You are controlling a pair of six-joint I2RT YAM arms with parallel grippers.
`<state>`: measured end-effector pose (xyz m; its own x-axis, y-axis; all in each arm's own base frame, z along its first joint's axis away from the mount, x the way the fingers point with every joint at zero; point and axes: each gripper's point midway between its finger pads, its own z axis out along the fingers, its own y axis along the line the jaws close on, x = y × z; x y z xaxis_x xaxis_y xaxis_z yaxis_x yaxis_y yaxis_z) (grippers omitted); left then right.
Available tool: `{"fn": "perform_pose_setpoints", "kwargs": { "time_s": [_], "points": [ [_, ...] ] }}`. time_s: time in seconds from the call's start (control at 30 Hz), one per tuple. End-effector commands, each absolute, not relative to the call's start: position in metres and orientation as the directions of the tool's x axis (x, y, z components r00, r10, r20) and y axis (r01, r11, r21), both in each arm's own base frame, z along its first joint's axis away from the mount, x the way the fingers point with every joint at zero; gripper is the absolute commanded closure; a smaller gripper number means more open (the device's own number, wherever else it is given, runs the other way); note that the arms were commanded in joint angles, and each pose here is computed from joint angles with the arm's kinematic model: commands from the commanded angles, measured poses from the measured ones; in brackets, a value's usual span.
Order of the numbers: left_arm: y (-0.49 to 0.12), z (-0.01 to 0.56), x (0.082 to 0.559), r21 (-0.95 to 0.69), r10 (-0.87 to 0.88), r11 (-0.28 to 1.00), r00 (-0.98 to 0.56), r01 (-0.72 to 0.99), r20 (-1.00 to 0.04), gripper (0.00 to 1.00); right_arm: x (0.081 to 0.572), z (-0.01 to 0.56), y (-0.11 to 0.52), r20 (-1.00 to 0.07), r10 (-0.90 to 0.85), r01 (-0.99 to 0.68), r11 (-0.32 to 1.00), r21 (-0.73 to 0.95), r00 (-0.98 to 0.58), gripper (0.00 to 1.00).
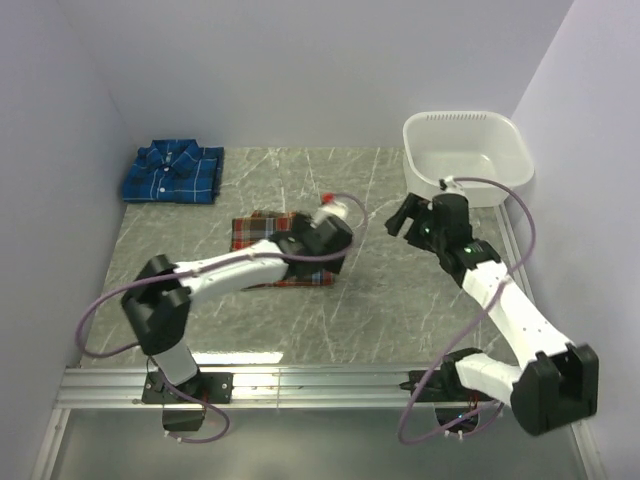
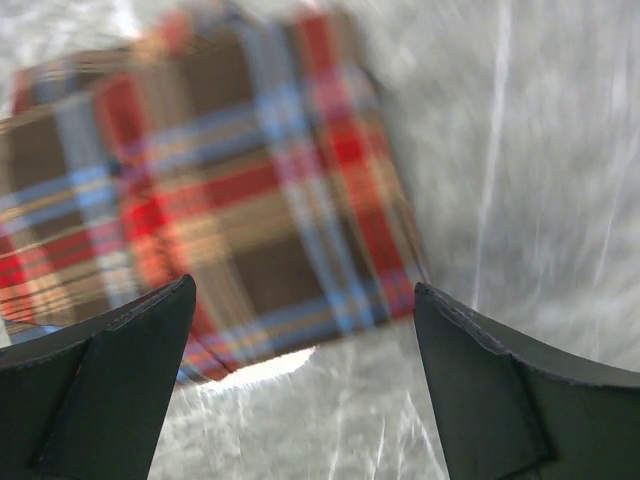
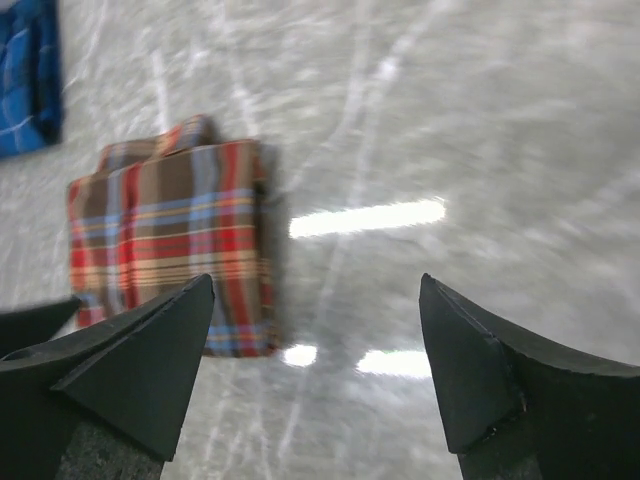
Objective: Fold and stack the long sleeve shirts
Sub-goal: Fold the shirt
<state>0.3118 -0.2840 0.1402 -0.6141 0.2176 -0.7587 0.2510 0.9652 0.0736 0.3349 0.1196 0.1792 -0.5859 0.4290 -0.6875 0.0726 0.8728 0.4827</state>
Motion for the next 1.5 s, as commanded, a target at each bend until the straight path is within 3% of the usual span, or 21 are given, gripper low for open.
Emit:
{"fn": "perform_pose_setpoints", "kwargs": {
  "time_s": [0.0,0.33,0.63,0.87,0.97,1.0,1.17,1.3,1.47],
  "points": [
    [-0.305,0.144,0.299,0.263,0.402,0.91,-0.53,0.319,-0.747,0.04,0.311,0.164,0.081,-0.691,0.46,0.201,0.883,0.425,-0.558,0.1],
    [-0.342,0.082,0.284,0.57,0.696,0.718,-0.429,0.4,-0.575,0.12,0.288,0.154,0.062,-0.707,0.511,0.22,0.856,0.467,-0.489,0.1],
    [-0.339,0.053,0.284,0.615,0.753,0.657,-0.423,0.436,-0.505,0.23,0.289,0.138,0.065,-0.674,0.536,0.23,0.839,0.494,-0.508,0.11],
    [-0.333,0.032,0.278,0.62,0.771,0.635,-0.433,0.461,-0.467,0.41,0.29,0.131,0.069,-0.648,0.565,0.227,0.816,0.532,-0.51,0.11],
    [-0.331,0.031,0.276,0.608,0.766,0.641,-0.438,0.469,-0.471,0.44,0.291,0.127,0.073,-0.636,0.572,0.218,0.807,0.549,-0.518,0.11],
    [-0.33,0.031,0.276,0.611,0.766,0.641,-0.438,0.465,-0.471,0.46,0.29,0.124,0.075,-0.626,0.574,0.214,0.803,0.556,-0.527,0.11],
    [-0.33,0.033,0.275,0.593,0.749,0.662,-0.442,0.459,-0.493,0.77,0.295,0.118,0.098,-0.568,0.591,0.153,0.758,0.634,-0.573,0.13],
    [-0.337,0.05,0.273,0.516,0.69,0.723,-0.45,0.459,-0.567,0.99,0.293,0.107,0.119,-0.479,0.641,0.12,0.664,0.738,-0.599,0.13],
    [-0.339,0.077,0.268,0.401,0.604,0.788,-0.461,0.467,-0.65,0.99,0.298,0.114,0.161,-0.361,0.655,0.035,0.51,0.86,-0.664,0.07]
  ]
}}
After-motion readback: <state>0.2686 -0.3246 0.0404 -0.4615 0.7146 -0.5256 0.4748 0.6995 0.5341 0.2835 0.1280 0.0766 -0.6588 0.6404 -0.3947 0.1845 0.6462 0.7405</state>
